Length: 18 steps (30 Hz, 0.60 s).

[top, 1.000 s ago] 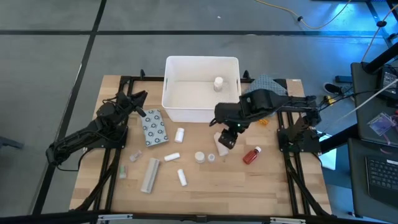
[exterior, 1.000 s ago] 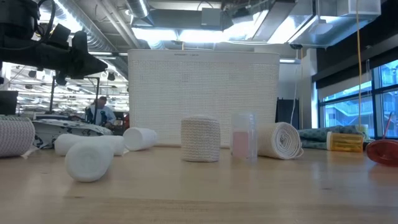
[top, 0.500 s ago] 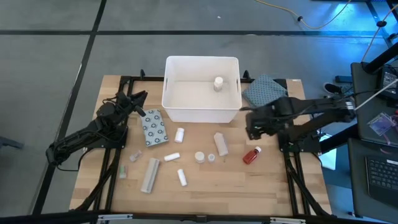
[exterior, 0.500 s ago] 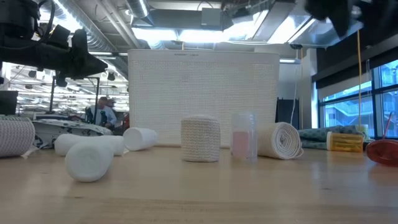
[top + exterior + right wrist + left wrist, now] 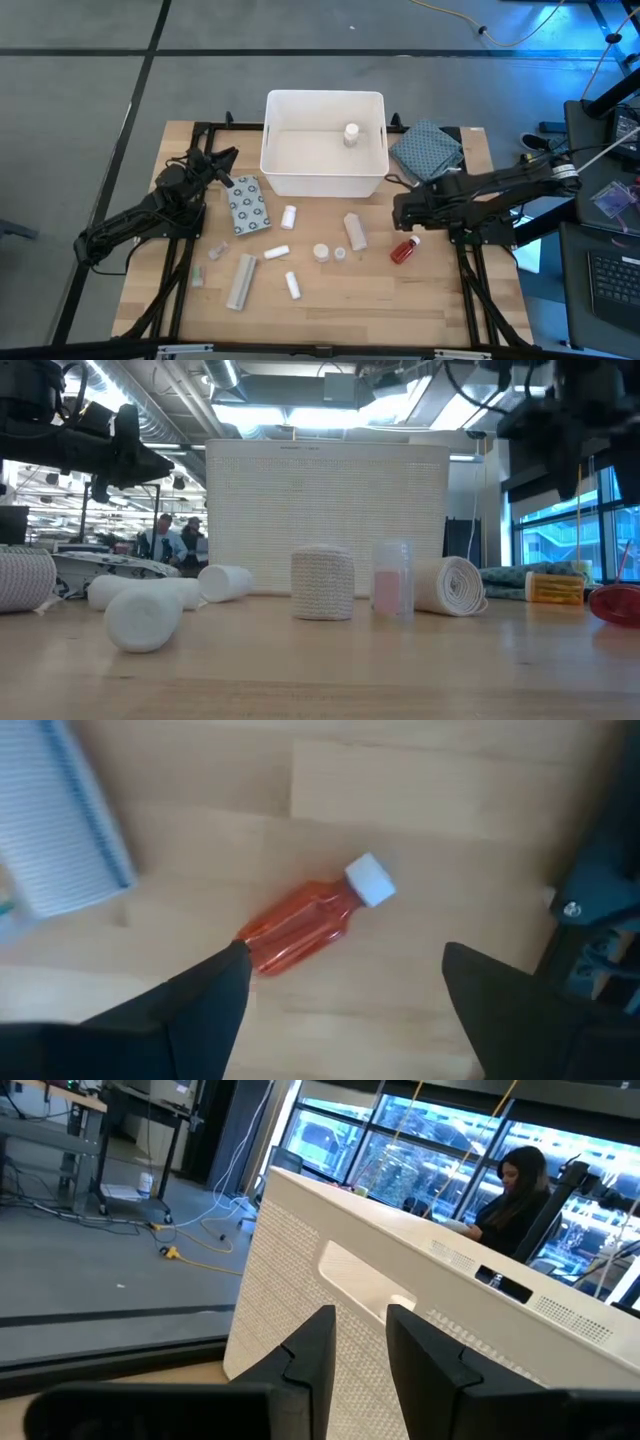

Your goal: Pick & place medical supplies in basket/bin

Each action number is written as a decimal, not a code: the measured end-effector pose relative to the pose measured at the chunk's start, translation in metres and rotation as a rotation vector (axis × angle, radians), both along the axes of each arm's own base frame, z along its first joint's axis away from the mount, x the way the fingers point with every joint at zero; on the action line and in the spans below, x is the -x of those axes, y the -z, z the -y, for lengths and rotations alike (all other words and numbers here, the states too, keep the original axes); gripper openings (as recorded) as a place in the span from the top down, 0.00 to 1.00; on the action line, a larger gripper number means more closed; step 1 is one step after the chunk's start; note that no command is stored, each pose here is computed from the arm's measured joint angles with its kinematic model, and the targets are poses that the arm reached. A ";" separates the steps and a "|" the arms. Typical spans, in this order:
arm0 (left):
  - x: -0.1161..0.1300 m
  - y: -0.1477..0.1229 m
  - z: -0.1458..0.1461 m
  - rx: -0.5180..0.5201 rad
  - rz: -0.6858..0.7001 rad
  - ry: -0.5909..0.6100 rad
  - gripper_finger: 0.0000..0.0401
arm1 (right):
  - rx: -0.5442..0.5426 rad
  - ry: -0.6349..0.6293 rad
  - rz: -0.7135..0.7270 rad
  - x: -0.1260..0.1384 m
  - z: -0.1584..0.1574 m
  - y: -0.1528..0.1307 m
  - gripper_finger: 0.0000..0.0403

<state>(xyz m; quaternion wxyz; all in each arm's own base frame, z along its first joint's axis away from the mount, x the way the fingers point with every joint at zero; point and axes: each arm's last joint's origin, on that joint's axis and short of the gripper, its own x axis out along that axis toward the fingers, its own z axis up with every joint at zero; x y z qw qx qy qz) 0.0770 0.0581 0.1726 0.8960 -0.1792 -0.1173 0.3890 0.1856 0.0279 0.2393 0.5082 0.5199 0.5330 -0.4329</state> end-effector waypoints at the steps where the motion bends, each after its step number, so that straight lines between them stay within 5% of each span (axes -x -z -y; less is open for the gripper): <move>1: 0.000 0.000 0.000 0.000 0.000 0.000 0.78 | 0.000 0.005 -0.009 0.001 0.000 0.005 0.19; 5: 0.000 0.000 0.000 0.003 -0.001 0.001 0.78 | -0.031 0.053 -0.002 0.002 -0.001 0.024 0.19; 7: 0.000 0.000 0.000 0.002 0.000 0.007 0.78 | -0.021 -0.024 0.040 0.000 -0.001 0.032 0.19; 18: 0.000 0.001 0.000 0.008 -0.011 0.000 0.78 | 0.077 -1.076 0.148 0.003 0.000 0.048 0.19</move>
